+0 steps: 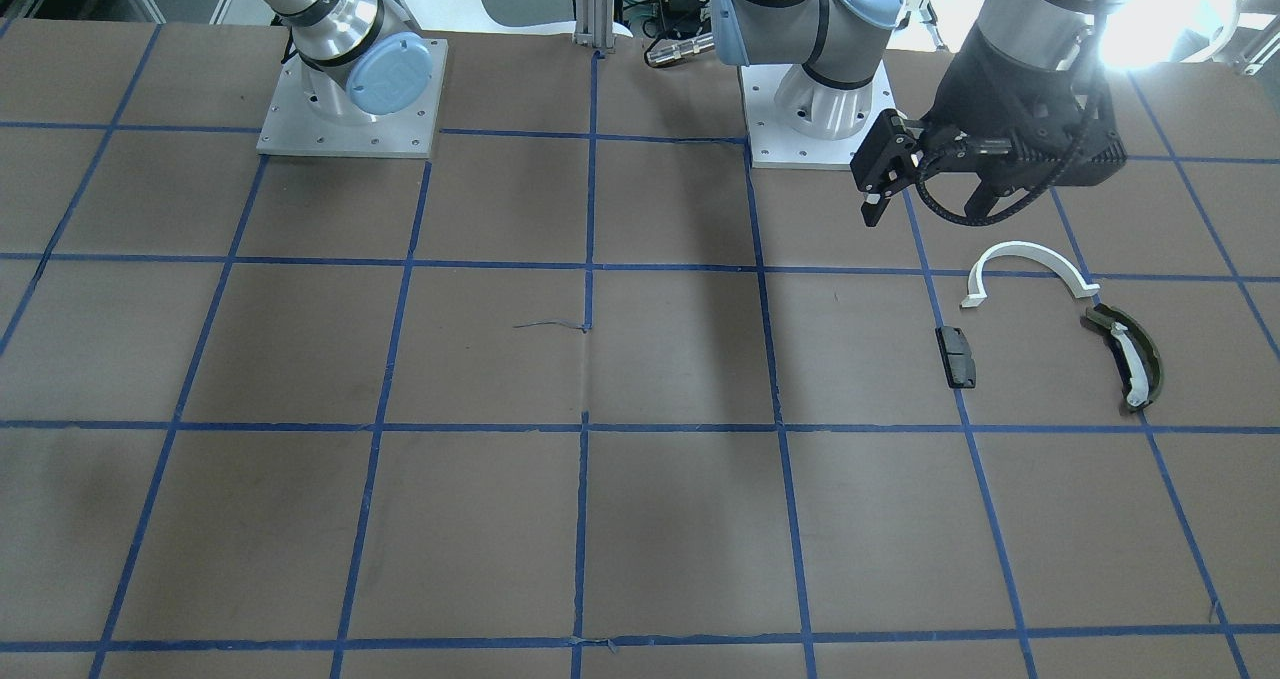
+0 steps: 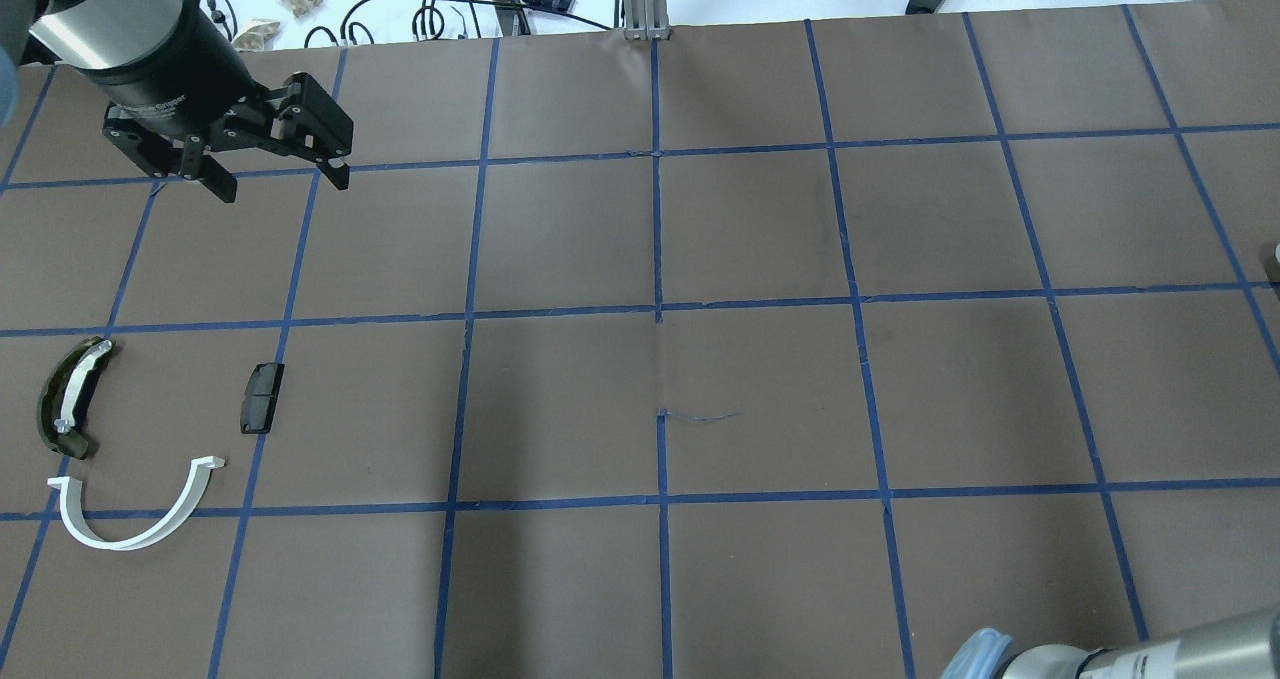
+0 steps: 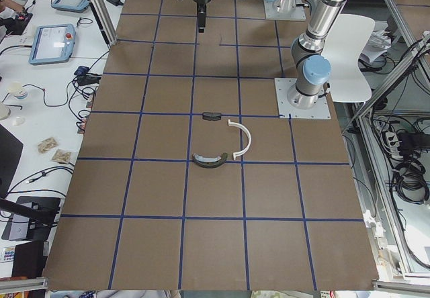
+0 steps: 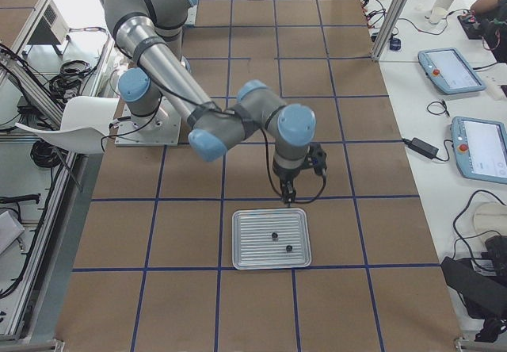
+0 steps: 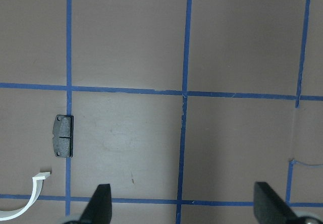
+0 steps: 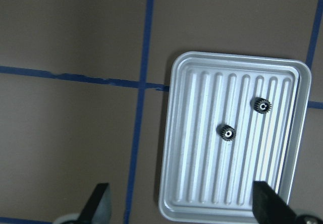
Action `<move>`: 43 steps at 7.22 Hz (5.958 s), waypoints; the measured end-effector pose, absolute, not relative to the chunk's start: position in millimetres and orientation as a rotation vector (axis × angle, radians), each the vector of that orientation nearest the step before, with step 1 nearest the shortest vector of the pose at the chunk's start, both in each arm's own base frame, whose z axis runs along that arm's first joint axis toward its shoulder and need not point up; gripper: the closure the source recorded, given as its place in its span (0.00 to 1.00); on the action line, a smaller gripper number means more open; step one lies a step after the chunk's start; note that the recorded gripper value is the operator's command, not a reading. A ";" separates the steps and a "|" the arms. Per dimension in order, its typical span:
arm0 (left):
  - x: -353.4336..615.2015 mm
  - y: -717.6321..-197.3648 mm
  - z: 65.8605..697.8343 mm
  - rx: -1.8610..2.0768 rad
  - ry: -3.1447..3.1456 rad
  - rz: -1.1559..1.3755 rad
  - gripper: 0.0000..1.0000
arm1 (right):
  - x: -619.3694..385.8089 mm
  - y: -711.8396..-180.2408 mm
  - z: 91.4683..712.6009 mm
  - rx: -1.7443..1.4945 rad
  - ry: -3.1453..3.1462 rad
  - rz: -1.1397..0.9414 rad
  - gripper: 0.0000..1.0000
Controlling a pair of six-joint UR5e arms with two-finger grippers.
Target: Place bearing gear from tray to pile
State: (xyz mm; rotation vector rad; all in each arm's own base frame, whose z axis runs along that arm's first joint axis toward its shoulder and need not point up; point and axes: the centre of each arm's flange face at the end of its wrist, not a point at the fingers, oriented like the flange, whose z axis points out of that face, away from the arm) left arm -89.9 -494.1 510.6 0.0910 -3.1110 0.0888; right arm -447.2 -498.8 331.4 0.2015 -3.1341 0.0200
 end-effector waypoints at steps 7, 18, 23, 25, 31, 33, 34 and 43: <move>-89.9 -494.0 510.3 0.089 -3.111 0.087 0.00 | -510.2 -494.9 197.7 -0.063 -3.172 0.062 0.05; -90.2 -494.2 510.6 0.087 -3.108 0.090 0.00 | -487.5 -513.2 206.9 -0.023 -3.169 0.068 1.00; -90.0 -494.6 509.3 0.087 -3.108 0.085 0.00 | -185.0 -621.3 366.7 0.178 -3.177 0.082 1.00; -89.9 -494.7 509.3 0.087 -3.108 0.086 0.00 | -15.3 -642.1 349.2 0.091 -3.211 0.003 1.00; -89.9 -494.7 509.2 0.088 -3.108 0.086 0.00 | 321.9 -580.2 229.7 -0.177 -3.231 0.011 0.85; -89.9 -494.7 509.4 0.087 -3.108 0.086 0.00 | 355.4 -565.7 201.1 -0.172 -3.211 -0.008 0.00; -89.9 -494.7 509.4 0.087 -3.108 0.086 0.00 | 357.5 -565.4 199.0 -0.170 -3.197 -0.005 0.00; -260.3 -570.9 340.1 0.078 -2.990 0.061 0.00 | -162.6 -607.2 346.1 0.021 -3.102 0.123 0.00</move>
